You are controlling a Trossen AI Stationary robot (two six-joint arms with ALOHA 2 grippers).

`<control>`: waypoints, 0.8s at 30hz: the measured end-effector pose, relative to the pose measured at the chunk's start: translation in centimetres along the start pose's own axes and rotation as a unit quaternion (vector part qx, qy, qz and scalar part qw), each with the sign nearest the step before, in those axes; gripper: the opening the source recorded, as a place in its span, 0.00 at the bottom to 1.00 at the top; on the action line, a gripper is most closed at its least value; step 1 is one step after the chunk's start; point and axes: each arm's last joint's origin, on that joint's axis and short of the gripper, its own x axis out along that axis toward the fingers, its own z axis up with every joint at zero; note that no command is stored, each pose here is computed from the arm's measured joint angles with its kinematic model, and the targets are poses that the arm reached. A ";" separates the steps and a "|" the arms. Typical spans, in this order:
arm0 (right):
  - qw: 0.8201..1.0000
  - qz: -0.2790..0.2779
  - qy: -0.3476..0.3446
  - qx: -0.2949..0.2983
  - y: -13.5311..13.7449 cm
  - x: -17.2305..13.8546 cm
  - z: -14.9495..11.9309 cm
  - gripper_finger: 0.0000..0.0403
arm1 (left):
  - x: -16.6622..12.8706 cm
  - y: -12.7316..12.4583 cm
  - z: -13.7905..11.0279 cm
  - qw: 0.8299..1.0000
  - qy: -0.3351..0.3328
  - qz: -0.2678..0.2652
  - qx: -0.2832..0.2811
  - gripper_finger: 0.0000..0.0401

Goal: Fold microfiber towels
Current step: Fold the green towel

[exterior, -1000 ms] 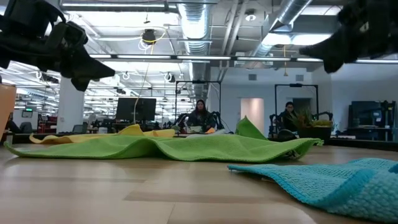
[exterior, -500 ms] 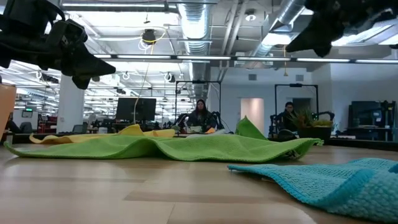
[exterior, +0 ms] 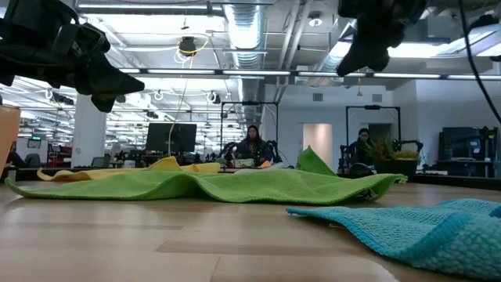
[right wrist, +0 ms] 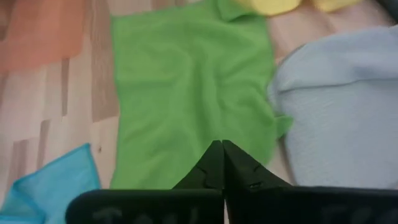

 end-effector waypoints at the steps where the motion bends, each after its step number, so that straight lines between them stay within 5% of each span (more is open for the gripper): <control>1: 1.000 0.004 0.006 0.000 0.1 0.4 0.2 0.08 | 0.0 0.0 0.0 1.000 0.000 0.000 0.000 0.00; 12: 0.993 -0.042 0.071 0.078 -1.0 5.4 2.7 0.35 | 0.0 0.0 0.0 1.000 0.000 -0.001 0.000 0.00; 15: 0.983 -0.067 0.088 0.146 -2.2 6.8 3.5 0.42 | 0.0 0.0 0.0 1.000 0.001 -0.003 0.000 0.00; 18: 0.969 -0.095 0.111 0.197 -3.8 8.2 3.8 0.46 | 0.0 0.0 0.0 1.000 0.001 -0.003 0.000 0.00; 24: 0.960 -0.107 0.158 0.203 -5.4 10.4 3.8 0.48 | 0.0 0.0 0.0 1.000 0.001 -0.005 -0.006 0.00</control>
